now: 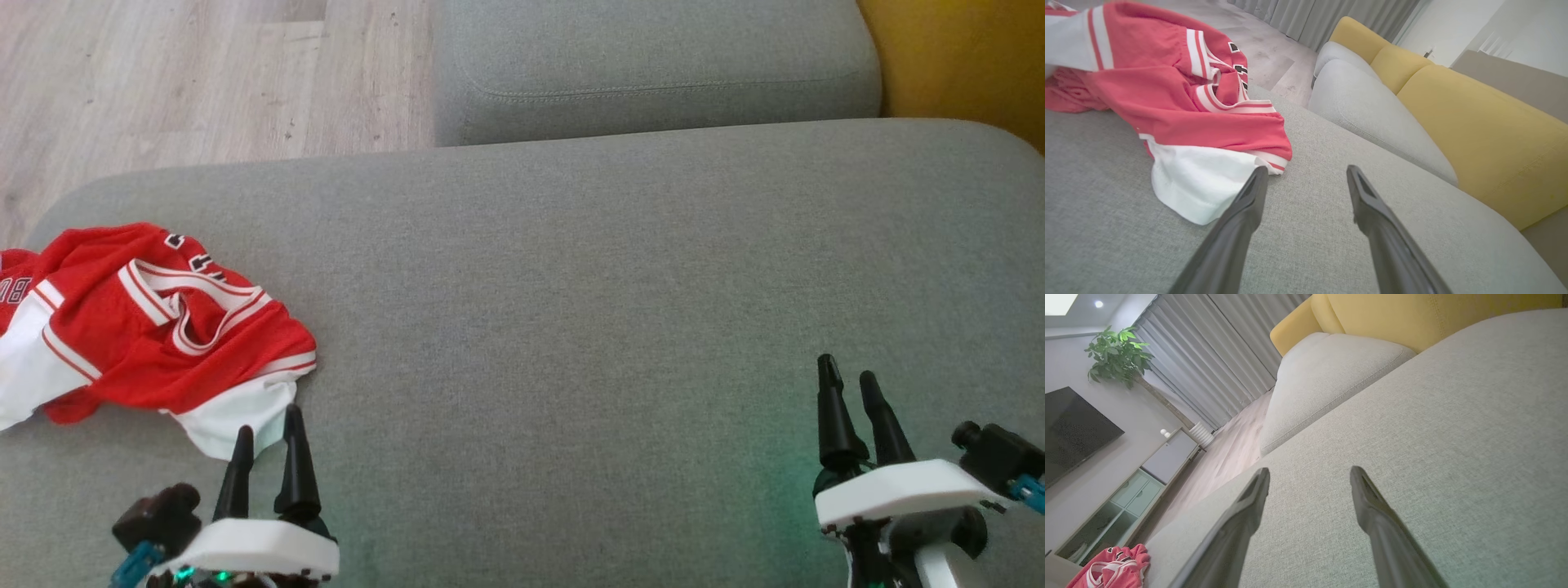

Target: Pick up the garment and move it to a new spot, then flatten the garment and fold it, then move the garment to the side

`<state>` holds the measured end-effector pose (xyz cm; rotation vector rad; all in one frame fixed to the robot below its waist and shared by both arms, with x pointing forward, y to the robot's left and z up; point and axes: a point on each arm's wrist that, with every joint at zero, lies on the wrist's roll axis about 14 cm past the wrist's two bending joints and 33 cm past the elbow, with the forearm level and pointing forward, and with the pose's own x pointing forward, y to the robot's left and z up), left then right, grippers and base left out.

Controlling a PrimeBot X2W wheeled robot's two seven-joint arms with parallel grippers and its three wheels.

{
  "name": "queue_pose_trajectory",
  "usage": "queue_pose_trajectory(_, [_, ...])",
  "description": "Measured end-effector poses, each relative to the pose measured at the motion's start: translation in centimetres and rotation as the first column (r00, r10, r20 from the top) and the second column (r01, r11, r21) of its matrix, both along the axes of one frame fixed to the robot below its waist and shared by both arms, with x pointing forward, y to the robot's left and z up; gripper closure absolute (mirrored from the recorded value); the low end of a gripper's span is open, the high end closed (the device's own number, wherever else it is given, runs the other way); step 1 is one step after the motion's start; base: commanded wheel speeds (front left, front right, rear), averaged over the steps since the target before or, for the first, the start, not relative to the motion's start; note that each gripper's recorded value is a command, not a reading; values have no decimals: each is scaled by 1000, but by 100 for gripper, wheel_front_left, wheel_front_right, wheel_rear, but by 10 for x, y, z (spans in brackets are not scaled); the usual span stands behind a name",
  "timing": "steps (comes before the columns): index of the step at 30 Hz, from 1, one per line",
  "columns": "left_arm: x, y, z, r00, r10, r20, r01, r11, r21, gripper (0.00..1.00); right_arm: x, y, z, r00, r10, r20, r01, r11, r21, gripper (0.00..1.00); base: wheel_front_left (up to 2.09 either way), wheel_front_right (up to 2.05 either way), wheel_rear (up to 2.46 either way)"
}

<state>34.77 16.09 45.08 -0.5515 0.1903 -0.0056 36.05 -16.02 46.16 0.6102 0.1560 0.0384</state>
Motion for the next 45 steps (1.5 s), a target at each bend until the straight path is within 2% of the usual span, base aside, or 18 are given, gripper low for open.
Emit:
queue_pose_trajectory(19, [-1,-3,5,998,-34,48,24,981,190,0,1,8,10,997,56,56,-45,981,-190,0,0,0,0])
queue_pose_trajectory(45, [-3,-2,7,996,-53,78,19,922,386,0,0,20,23,983,144,111,-86,904,-418,0,0,0,0])
